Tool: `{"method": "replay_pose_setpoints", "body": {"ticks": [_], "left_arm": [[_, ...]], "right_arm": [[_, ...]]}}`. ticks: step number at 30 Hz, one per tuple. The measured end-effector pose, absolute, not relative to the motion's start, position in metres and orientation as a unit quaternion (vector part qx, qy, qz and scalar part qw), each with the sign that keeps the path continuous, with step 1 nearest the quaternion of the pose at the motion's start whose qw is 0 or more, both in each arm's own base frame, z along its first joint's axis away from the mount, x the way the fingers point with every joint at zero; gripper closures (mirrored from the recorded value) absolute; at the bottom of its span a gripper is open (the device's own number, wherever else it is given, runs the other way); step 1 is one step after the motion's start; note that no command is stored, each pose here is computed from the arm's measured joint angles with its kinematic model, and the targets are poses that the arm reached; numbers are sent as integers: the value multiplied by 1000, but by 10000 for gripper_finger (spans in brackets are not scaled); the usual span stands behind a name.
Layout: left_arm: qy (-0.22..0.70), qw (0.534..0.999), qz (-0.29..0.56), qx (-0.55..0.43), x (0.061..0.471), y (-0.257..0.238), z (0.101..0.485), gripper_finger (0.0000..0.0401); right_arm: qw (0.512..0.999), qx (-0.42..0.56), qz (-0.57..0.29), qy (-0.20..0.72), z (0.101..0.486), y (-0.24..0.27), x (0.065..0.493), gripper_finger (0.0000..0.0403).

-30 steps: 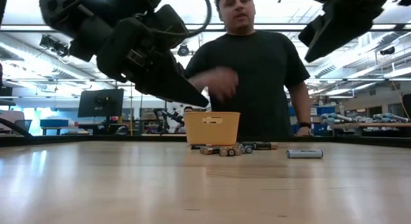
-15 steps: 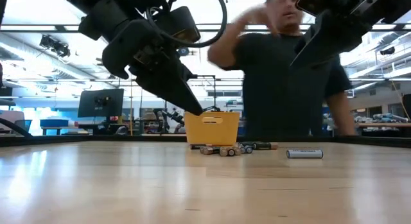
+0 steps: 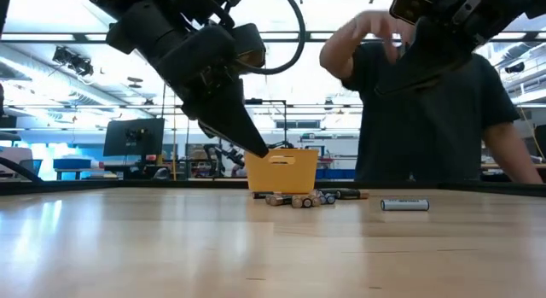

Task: Sort batteries
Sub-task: Put the small black battery into the yellow bin

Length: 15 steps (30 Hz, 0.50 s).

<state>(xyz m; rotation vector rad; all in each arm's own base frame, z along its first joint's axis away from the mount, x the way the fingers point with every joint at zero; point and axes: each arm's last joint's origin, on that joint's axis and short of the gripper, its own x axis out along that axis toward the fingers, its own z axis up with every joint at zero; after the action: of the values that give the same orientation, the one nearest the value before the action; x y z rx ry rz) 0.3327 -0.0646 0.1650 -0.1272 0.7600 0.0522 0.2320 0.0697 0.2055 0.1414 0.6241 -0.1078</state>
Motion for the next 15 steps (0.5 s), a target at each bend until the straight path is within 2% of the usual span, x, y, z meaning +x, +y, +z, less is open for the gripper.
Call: {"method": "replay_pose_setpoints", "body": {"ticks": [6, 15], "left_arm": [[370, 926, 31, -74, 333, -64, 165, 372], [370, 926, 30, -71, 333, -64, 165, 313]], "right_arm": [[953, 72, -60, 289, 208, 70, 234, 339], [953, 72, -60, 287, 208, 70, 234, 340]]}}
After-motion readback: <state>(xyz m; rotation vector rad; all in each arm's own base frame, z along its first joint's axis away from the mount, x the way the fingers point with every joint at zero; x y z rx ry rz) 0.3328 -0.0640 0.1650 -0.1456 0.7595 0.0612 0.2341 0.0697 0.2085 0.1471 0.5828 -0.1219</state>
